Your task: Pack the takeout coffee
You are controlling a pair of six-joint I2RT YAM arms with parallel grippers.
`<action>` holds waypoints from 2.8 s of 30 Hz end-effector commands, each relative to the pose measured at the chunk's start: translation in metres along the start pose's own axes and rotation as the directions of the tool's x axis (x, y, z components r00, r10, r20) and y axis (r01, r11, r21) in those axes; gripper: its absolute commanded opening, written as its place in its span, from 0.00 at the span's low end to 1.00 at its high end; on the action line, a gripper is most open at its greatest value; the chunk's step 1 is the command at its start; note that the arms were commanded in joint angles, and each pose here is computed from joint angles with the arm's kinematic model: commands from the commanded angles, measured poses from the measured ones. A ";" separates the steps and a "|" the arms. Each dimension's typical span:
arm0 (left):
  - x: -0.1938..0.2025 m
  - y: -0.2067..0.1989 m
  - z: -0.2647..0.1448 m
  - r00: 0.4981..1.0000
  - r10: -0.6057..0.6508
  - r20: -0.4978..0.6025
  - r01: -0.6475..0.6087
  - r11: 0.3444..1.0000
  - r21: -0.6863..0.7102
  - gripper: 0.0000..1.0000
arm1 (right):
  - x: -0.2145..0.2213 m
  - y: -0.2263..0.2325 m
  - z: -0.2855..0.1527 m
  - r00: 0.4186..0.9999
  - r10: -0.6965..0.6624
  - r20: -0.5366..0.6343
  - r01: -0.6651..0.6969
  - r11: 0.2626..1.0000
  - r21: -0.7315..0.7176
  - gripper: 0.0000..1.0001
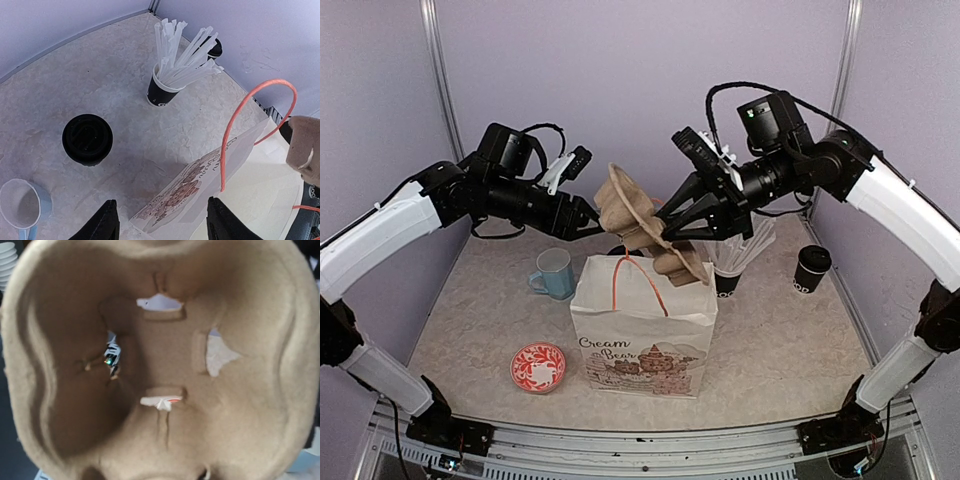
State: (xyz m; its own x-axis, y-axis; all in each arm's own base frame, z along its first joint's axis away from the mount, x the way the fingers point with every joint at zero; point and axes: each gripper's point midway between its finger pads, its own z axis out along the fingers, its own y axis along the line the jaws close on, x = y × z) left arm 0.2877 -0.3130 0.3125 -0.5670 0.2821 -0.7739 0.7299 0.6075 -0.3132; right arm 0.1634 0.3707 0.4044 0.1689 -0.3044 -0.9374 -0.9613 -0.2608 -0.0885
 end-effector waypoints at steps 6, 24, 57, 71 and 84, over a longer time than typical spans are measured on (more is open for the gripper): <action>-0.007 0.007 -0.018 0.999 -0.004 0.044 0.006 0.999 -0.036 0.59 | 0.027 -0.013 0.037 0.995 0.095 -0.020 -0.095 0.995 -0.010 0.25; -0.006 0.022 -0.017 0.998 -0.020 0.057 0.024 0.998 -0.062 0.57 | 0.029 0.002 0.034 0.993 0.105 -0.048 -0.107 0.993 -0.054 0.26; 0.045 -0.140 -0.031 0.803 0.357 0.478 -0.514 0.821 0.250 0.60 | 0.025 -0.013 0.031 0.991 0.124 -0.060 -0.123 0.992 0.024 0.25; 0.059 -0.173 -0.050 0.832 0.248 0.496 -0.476 0.778 0.409 0.44 | 0.059 -0.021 0.036 0.974 0.205 -0.100 -0.203 0.979 0.030 0.25; 0.065 -0.197 -0.045 0.853 0.277 0.442 -0.480 0.748 0.459 0.39 | 0.105 -0.013 0.040 0.949 0.235 -0.210 -0.230 0.972 0.049 0.24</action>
State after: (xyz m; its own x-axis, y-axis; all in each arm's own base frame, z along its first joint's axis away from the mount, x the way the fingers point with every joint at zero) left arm 0.0952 -0.3781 0.3281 -0.1314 0.0980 -0.9865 0.9911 -0.0058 -0.1326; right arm 0.1822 0.3850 0.2991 -0.0421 -0.5175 -0.8547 -0.9780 -0.1536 0.1411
